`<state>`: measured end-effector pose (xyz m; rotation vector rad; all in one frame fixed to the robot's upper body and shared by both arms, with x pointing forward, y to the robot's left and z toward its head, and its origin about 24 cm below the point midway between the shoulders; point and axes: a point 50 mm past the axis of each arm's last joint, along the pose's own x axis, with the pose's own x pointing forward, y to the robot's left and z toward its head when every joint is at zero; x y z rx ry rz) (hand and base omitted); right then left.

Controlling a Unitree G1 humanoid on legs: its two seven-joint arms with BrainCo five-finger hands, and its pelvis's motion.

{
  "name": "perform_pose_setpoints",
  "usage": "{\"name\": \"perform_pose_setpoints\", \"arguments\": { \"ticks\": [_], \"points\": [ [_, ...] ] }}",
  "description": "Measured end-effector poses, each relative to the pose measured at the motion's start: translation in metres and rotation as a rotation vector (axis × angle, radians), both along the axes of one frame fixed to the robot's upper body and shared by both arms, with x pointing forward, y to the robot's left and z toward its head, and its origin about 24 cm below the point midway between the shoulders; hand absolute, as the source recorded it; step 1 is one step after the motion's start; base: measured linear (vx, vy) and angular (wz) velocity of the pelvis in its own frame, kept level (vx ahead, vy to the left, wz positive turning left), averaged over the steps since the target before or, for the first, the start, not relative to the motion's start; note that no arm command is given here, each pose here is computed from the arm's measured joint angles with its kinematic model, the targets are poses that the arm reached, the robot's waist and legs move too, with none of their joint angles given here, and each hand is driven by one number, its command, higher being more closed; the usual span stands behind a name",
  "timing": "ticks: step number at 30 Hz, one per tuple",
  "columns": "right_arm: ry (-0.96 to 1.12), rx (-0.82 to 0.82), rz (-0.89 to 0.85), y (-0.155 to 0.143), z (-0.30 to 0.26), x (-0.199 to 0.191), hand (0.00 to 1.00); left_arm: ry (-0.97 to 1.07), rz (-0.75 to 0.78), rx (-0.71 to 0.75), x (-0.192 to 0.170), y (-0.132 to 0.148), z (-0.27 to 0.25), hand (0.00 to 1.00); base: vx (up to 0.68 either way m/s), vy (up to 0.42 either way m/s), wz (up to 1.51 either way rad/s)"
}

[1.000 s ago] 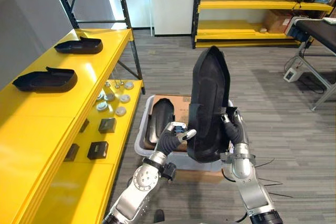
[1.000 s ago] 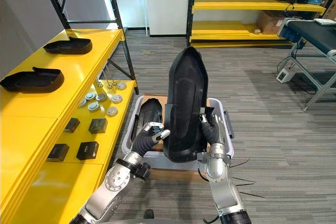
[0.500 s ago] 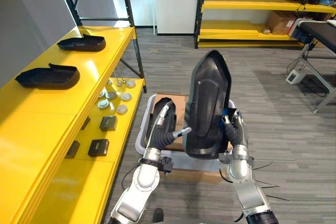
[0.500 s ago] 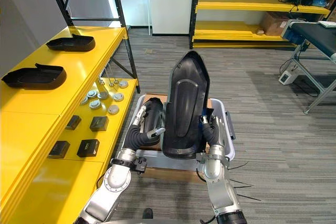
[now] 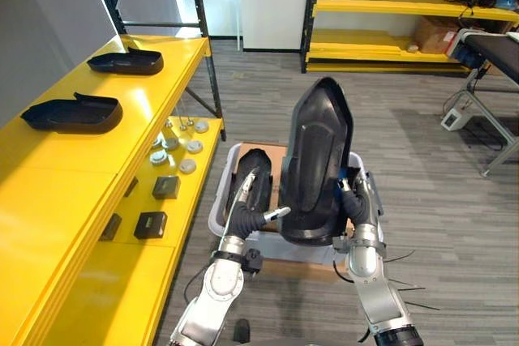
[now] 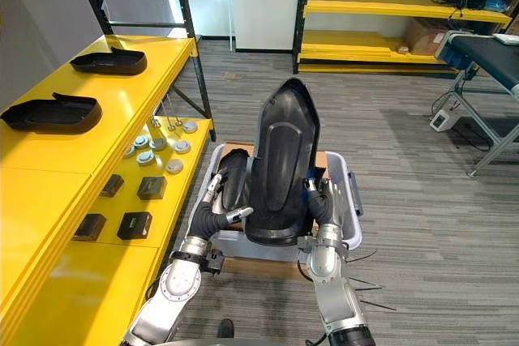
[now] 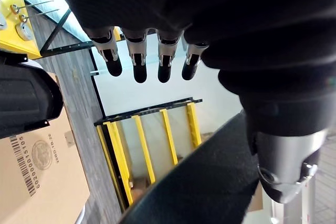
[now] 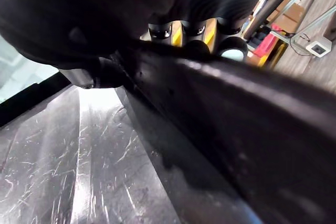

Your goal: Walk over and take plastic housings, then place them on the shelf

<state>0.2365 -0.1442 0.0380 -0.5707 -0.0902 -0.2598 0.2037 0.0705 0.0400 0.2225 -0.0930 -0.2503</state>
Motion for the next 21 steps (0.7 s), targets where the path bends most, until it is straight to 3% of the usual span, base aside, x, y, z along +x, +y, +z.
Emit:
{"name": "perform_pose_setpoints", "arguments": {
  "ticks": [6, 7, 14, 15, 21],
  "points": [
    [0.039, -0.023, 0.063, 0.007, -0.007, 0.001, 1.00, 0.025, -0.066, 0.052, -0.005, -0.010, -0.009, 0.00, 0.00, 0.000, 0.00],
    [0.042, -0.024, 0.067, 0.008, -0.008, 0.001, 1.00, 0.033, -0.066, 0.060, -0.006, -0.010, -0.012, 1.00, 0.00, 0.000, 0.00],
    [0.051, -0.063, 0.109, 0.007, -0.008, 0.000, 1.00, 0.050, -0.075, 0.108, -0.007, -0.005, -0.019, 1.00, 0.00, 0.000, 0.00],
    [0.048, -0.069, 0.114, 0.006, -0.008, 0.000, 0.00, 0.055, -0.074, 0.111, -0.007, -0.005, -0.020, 1.00, 0.00, 0.000, 0.00],
    [0.023, -0.069, 0.162, 0.012, -0.005, -0.001, 0.00, 0.083, -0.044, 0.147, -0.006, 0.002, -0.028, 1.00, 0.00, -0.018, -0.02]
  ]
}}
